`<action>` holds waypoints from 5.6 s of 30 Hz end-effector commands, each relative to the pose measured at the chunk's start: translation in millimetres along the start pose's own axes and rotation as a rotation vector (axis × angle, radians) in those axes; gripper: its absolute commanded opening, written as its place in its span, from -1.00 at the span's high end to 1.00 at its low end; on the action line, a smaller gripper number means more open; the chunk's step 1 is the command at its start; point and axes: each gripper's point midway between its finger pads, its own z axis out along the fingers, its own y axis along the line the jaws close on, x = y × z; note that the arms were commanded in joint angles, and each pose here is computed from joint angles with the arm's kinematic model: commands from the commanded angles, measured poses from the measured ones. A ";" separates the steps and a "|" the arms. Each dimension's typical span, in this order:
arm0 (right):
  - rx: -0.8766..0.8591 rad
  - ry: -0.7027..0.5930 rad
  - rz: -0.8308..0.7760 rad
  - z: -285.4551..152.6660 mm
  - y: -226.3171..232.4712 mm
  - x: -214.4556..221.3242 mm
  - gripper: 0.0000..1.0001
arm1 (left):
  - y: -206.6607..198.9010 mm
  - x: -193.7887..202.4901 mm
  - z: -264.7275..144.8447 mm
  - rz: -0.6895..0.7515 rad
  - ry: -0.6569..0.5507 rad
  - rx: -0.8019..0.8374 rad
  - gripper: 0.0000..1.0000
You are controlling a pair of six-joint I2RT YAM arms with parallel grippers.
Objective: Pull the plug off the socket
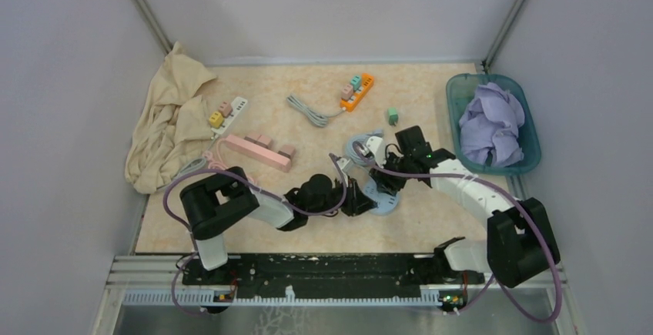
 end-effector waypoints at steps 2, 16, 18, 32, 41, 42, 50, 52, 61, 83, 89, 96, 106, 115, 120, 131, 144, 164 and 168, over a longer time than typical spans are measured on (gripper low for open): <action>0.004 -0.007 -0.038 -2.9 -2.8 -10.9 0.04 | -16.0 -12.6 9.2 -0.018 -0.027 0.096 0.49; -0.032 -0.069 -0.026 -6.2 6.5 -28.1 1.00 | 26.7 29.2 17.5 -0.057 0.129 -0.067 0.63; -0.018 -0.077 -0.027 -7.1 4.8 -29.1 1.00 | 24.9 27.9 10.6 -0.034 0.120 -0.058 0.63; -0.077 -0.119 -0.023 -10.1 15.6 -39.4 1.00 | 10.0 -49.5 -46.6 0.396 -0.312 -0.128 -0.52; -0.042 -0.301 -0.166 -29.0 23.8 -62.2 1.00 | 30.0 -48.9 -61.0 -0.029 -0.292 -0.112 -0.71; -0.037 -0.320 -0.176 -31.2 24.8 -64.6 1.00 | 26.9 -48.0 -60.3 -0.069 -0.274 -0.088 -0.71; -0.040 -0.363 -0.199 -34.3 28.7 -69.2 1.00 | 15.3 -26.4 -47.4 -0.315 -0.155 -0.032 -0.73; -0.042 -0.370 -0.195 -34.4 29.5 -70.9 1.00 | 16.3 -15.9 -41.7 -0.389 -0.100 -0.046 -0.72; -0.081 -0.367 -0.189 -28.3 38.8 -72.1 1.00 | 19.3 -2.0 -26.9 -0.566 -0.077 -0.022 -0.35; -0.048 -0.336 -0.175 -23.5 32.5 -68.5 1.00 | 24.2 -20.8 -45.7 -0.643 -0.232 0.114 1.00; -0.329 -0.418 -0.228 -30.1 91.6 -72.9 1.00 | 31.6 -13.3 -41.2 -0.639 -0.202 0.057 1.00; 0.020 -0.364 -0.087 -16.2 28.9 -84.5 1.00 | 29.6 -14.9 -40.9 -0.612 -0.201 0.057 1.00; -0.039 -0.366 -0.050 -21.2 27.2 -76.2 1.00 | 33.5 -10.9 -41.6 -0.613 -0.195 0.044 1.00; -0.207 -0.395 -0.179 -24.9 71.4 -82.4 1.00 | 35.2 -10.2 -41.2 -0.600 -0.191 0.034 1.00; -0.037 -0.411 -0.086 -37.8 32.1 -91.7 1.00 | 35.8 -7.6 -40.6 -0.583 -0.181 0.033 1.00; 0.705 -0.490 0.458 -79.0 -125.7 -64.8 0.93 | 41.7 -0.6 -35.0 -0.515 -0.142 -0.010 1.00; 0.701 -0.382 0.717 -29.7 -226.5 -62.7 0.70 | 41.2 4.1 -34.0 -0.417 -0.088 -0.019 1.00; 0.588 -0.415 0.699 -33.7 -211.6 -64.7 -0.31 | 40.7 7.5 -32.6 -0.341 -0.042 -0.035 1.00; 0.519 -0.454 0.607 -46.1 -195.1 -81.8 -0.37 | 39.0 8.9 -29.8 -0.310 -0.017 -0.034 1.00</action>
